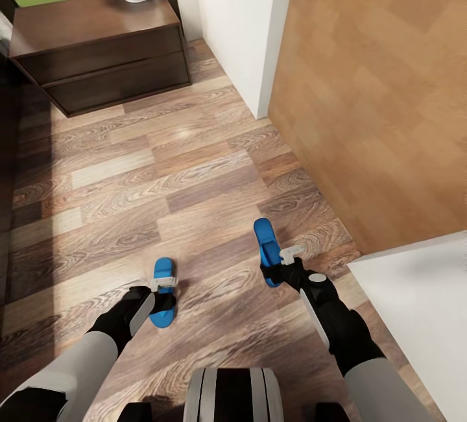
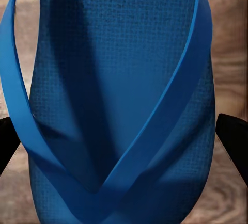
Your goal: In the bedroom, move the book from the bed onto either nightstand, and place the two sandals side by side next to the bed.
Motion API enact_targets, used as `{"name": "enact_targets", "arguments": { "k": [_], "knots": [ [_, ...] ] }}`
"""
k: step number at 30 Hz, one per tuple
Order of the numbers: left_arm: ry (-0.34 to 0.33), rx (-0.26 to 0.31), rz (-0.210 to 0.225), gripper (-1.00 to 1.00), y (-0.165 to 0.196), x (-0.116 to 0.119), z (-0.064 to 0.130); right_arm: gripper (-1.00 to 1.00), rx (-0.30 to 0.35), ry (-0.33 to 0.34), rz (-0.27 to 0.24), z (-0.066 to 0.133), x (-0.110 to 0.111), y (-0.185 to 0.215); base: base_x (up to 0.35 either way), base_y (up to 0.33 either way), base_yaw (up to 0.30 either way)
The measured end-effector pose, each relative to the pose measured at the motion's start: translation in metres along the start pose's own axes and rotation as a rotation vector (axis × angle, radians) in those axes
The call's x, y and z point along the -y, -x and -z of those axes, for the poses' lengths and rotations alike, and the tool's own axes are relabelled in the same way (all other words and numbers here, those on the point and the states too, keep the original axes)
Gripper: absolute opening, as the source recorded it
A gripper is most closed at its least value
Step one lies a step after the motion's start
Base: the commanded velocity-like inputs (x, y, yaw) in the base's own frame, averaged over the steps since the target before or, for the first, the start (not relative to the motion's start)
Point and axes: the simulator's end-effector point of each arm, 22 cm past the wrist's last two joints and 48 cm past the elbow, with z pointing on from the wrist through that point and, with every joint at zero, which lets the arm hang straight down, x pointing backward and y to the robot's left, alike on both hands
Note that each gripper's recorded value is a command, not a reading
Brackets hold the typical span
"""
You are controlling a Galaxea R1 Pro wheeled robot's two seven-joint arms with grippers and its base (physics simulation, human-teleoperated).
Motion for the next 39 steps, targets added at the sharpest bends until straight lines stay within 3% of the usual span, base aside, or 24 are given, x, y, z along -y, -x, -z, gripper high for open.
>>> {"name": "enact_targets", "arguments": {
  "k": [5, 8, 14, 20, 28, 31, 32, 39],
  "knots": [
    [-0.003, 0.022, -0.001, -1.00, 0.010, 0.001, 0.010, -1.00, 0.018, -0.004, 0.005, 0.007, 0.000, 0.011, 0.000, 0.000, 0.000],
    [0.015, 0.030, -0.007, -1.00, 0.010, -0.011, 0.010, -1.00, 0.040, 0.022, 0.013, 0.008, -0.010, 0.028, 0.000, 0.000, 0.000],
    [0.050, 0.047, -0.009, -1.00, 0.012, -0.035, 0.013, -1.00, 0.027, 0.030, 0.041, 0.012, -0.023, 0.023, 0.000, 0.000, 0.000],
    [0.046, 0.085, -0.009, -1.00, 0.027, -0.033, 0.018, -1.00, 0.021, 0.045, 0.069, 0.011, -0.034, 0.021, 0.000, 0.000, 0.000],
    [0.023, 0.148, -0.009, -1.00, 0.049, -0.024, 0.040, -1.00, 0.043, 0.063, 0.114, 0.021, -0.049, 0.034, 0.000, 0.000, 0.000],
    [0.020, 0.176, -0.010, -1.00, 0.061, -0.024, 0.050, -1.00, 0.048, 0.060, 0.113, 0.025, -0.047, 0.037, 0.000, 0.000, 0.000],
    [0.003, 0.226, -0.010, -1.00, 0.081, -0.017, 0.063, -1.00, 0.046, 0.059, 0.114, 0.026, -0.047, 0.037, 0.000, 0.000, 0.000],
    [-0.029, 0.261, 0.004, -1.00, 0.094, -0.010, 0.080, -1.00, 0.073, 0.050, 0.120, 0.037, -0.047, 0.053, 0.000, 0.000, 0.070]
  ]
}}
